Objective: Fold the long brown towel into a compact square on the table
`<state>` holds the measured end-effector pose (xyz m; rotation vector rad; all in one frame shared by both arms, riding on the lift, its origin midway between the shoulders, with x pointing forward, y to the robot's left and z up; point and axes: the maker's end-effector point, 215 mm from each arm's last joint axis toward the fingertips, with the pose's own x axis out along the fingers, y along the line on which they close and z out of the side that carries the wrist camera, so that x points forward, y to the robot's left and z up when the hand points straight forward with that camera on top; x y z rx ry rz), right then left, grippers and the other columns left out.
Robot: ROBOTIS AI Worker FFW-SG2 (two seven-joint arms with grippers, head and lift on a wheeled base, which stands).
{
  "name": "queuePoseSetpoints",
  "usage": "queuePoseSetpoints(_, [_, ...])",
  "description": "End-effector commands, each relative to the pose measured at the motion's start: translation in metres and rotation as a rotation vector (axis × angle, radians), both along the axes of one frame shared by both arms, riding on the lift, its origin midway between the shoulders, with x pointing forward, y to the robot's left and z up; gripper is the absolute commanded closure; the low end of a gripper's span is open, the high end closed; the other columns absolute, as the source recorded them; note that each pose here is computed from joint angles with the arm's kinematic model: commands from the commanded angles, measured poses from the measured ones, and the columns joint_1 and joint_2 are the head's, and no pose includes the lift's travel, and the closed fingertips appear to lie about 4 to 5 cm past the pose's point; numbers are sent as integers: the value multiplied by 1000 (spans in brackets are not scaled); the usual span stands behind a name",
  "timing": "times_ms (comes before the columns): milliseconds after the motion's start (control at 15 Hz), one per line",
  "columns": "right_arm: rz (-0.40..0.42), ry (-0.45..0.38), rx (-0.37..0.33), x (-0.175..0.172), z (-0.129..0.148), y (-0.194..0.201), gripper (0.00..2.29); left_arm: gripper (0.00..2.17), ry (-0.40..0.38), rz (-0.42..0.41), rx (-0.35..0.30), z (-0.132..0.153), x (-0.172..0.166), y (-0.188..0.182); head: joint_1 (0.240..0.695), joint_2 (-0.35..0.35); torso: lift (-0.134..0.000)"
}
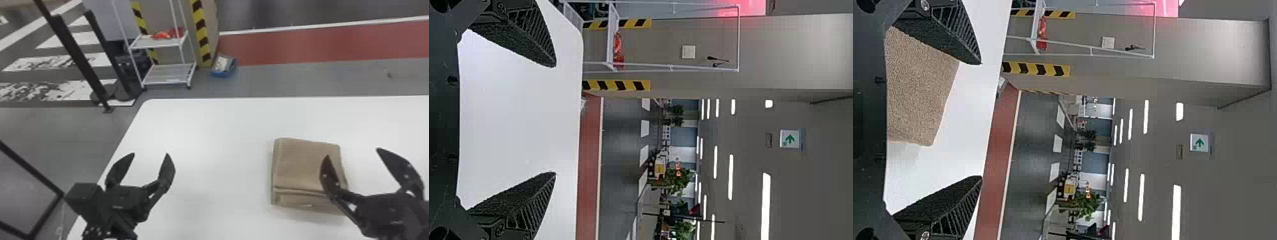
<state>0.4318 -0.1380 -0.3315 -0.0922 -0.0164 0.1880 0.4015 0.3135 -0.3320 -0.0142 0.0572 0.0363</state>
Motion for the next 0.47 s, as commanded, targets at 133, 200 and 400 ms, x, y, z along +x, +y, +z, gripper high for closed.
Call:
queuePoseSetpoints(133, [-1,0,2,0,0,0,63,110,1,-3,-7,0,0,-1,695,234,-124])
queuePoseSetpoints(200, [-1,0,2,0,0,0,63,110,2,-3,-7,-1,0,-1,695,234,-124])
queuePoseSetpoints(400, [-1,-5,4,-1,1,0,66,110,-1,-4,-7,0,0,-1,695,233,-124])
